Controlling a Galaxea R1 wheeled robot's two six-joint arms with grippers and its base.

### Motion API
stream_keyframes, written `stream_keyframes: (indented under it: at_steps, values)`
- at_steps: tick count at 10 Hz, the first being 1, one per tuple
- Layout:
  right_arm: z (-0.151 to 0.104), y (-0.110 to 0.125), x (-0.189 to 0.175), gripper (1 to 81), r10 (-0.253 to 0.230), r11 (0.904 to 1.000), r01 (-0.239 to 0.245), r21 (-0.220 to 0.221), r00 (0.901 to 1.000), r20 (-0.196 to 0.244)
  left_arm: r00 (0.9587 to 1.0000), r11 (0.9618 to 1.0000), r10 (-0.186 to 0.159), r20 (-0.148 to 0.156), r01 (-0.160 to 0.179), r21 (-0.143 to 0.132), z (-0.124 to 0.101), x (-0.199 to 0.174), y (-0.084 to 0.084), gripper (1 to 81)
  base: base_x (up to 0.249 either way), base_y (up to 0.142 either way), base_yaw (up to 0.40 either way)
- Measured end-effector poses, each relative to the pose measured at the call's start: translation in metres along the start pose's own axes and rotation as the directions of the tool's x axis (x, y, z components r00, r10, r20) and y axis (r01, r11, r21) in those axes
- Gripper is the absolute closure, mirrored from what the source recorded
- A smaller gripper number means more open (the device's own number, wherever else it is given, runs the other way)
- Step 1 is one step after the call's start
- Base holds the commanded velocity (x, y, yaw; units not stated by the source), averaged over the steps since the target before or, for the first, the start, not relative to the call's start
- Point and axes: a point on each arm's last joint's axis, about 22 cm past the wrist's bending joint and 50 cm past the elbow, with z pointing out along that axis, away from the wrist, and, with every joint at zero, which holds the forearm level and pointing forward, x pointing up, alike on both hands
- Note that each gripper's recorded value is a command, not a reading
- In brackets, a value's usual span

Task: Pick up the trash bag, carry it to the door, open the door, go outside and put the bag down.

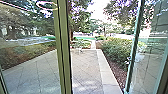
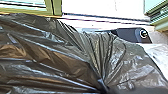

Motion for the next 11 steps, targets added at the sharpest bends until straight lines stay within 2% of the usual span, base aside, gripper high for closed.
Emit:
stream_keyframes:
  at_steps: [1,4,5,11]
  values:
    - [0.000,0.000,-0.003,1.0,0.003,1.0000,-0.003,0.000,1.0000,0.005,1.0000,1.0000,-0.001,0.005,0.001,0.000,0.000,-0.003,0.000,81.1,0.000,-0.101,0.000]
    - [-0.001,0.001,-0.026,1.0,0.029,0.9996,-0.029,-0.004,0.9976,0.064,0.9972,0.9997,-0.022,0.072,0.022,-0.005,0.003,-0.032,0.001,81.1,0.000,-0.101,0.000]
    - [-0.001,0.002,-0.030,1.0,0.031,0.9995,-0.031,-0.006,0.9967,0.075,0.9964,0.9997,-0.024,0.081,0.025,-0.006,0.003,-0.035,0.002,81.1,0.000,-0.101,0.000]
    - [-0.001,0.002,-0.032,1.0,0.030,0.9996,-0.029,-0.006,0.9966,0.077,0.9964,0.9997,-0.024,0.081,0.025,-0.005,0.004,-0.034,0.002,81.1,0.000,-0.100,0.000]
